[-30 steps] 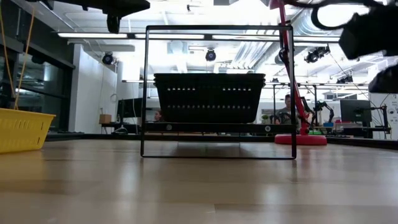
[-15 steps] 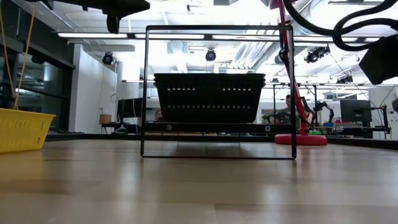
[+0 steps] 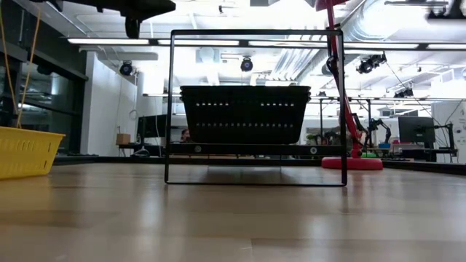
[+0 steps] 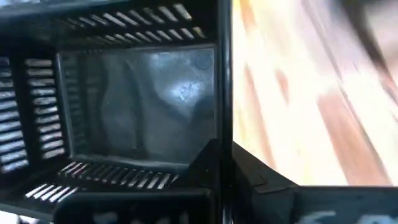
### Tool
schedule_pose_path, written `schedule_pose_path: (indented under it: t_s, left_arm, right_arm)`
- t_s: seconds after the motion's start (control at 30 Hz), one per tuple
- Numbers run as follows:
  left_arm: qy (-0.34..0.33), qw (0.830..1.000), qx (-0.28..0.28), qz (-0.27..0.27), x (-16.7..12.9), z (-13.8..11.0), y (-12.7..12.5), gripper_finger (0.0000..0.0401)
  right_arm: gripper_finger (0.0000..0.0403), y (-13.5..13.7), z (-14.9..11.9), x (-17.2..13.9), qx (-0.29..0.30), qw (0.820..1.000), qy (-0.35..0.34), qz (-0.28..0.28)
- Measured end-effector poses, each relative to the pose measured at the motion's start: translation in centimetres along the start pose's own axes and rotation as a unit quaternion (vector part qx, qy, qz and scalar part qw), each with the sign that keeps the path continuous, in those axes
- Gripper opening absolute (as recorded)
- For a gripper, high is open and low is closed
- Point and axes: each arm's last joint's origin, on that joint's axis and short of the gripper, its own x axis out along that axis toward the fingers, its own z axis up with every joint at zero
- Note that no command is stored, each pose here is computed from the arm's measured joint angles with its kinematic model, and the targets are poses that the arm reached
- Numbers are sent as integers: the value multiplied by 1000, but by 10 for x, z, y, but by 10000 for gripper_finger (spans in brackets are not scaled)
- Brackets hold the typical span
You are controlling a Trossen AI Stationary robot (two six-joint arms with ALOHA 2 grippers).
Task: Stack baskets on shelf by color
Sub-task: Stack the black bin on top of the black bins on the shelf
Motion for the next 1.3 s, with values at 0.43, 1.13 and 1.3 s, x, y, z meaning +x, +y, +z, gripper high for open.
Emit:
schedule_pose_path:
  t_s: [0.43, 1.13, 1.3]
  left_arm:
    - [-68, 997, 15, -18, -11, 33, -7, 0]
    - [-147, 984, 105, -7, -44, 67, -12, 0]
    - [-148, 984, 103, 7, -44, 67, -12, 0]
  right_arm:
    - [0, -43, 82, 37, 275, 899, -301, -162]
    - [0, -95, 129, 88, 342, 824, -381, -242]
    - [0, -95, 139, 91, 330, 815, -376, -292]
